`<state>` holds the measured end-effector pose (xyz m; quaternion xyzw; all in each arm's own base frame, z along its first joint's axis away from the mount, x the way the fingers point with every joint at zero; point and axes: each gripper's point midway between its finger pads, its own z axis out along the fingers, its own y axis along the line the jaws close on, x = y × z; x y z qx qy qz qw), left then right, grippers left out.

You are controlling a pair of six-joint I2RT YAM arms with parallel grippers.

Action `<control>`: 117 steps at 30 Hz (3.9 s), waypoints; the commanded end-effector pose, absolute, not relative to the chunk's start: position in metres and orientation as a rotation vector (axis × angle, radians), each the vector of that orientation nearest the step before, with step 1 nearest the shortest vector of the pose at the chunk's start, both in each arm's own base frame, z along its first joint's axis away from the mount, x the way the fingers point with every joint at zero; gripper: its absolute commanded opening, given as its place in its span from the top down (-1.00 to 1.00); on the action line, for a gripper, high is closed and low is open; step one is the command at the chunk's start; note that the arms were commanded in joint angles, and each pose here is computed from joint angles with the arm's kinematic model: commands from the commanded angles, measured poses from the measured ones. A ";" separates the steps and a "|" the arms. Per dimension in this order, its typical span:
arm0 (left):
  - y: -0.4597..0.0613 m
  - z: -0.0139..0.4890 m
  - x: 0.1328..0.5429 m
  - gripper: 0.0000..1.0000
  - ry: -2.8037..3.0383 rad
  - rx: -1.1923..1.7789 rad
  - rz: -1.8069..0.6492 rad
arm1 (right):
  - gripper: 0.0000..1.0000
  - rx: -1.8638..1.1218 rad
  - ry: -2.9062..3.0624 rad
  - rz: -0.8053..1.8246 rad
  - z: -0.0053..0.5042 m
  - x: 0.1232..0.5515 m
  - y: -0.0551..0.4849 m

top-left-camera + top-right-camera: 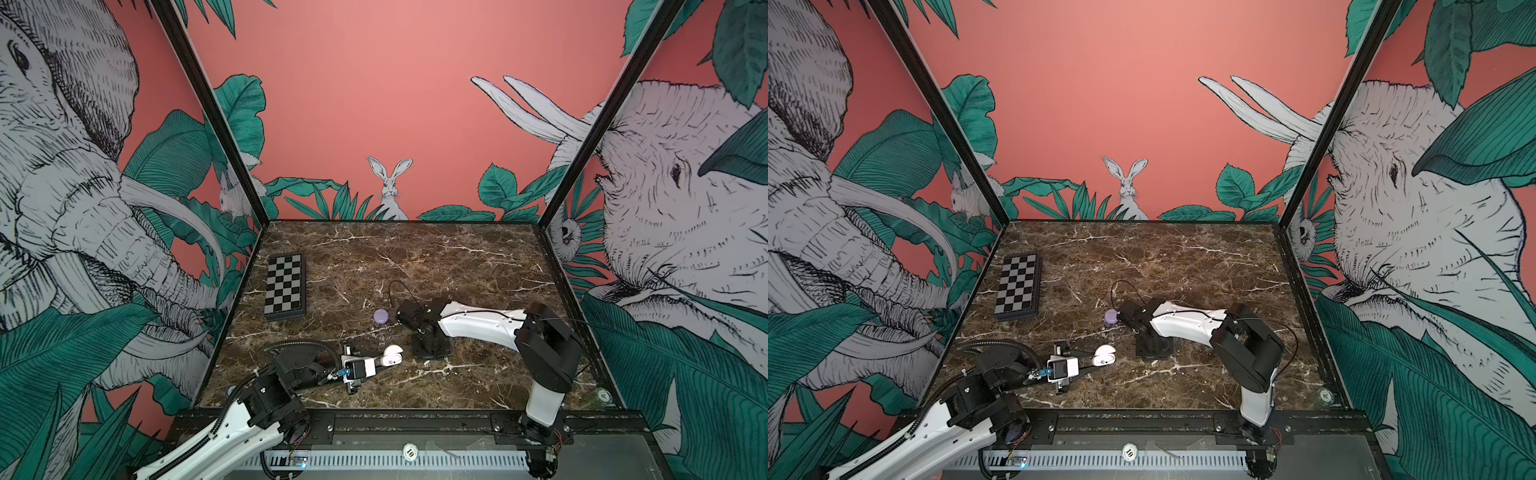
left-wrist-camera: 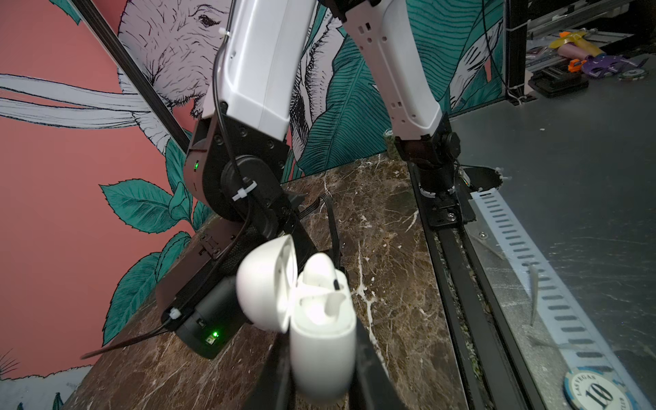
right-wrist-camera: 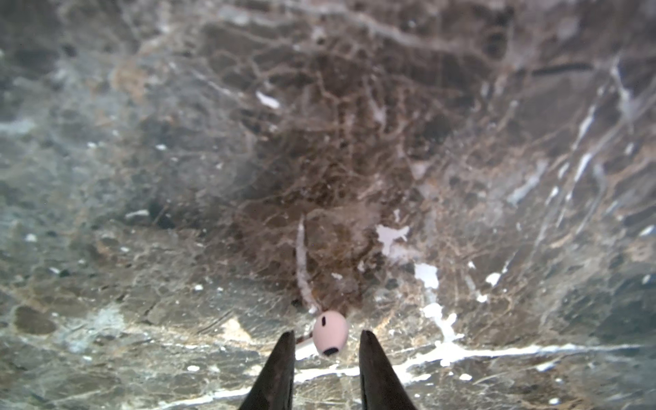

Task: Insert wireless bluetooth earbuds into charging case
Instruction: Pick up the wireless bluetooth earbud from the bottom-center of the table.

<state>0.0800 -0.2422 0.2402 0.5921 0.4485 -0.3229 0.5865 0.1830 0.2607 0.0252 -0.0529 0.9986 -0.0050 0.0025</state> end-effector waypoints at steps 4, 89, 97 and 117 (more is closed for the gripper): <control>-0.242 0.245 0.078 1.00 1.021 1.394 -0.742 | 0.40 -0.375 3.109 -0.132 0.029 0.187 0.244; -0.262 0.269 0.123 1.00 1.249 1.051 -0.900 | 0.67 -0.281 2.755 0.156 0.145 0.208 0.225; -0.270 0.260 0.131 1.00 1.275 0.974 -0.923 | 0.67 -0.295 2.708 0.179 0.168 0.207 0.221; -0.287 0.233 0.147 1.00 1.337 0.935 -0.938 | 0.66 -0.375 2.453 0.222 0.258 0.205 0.232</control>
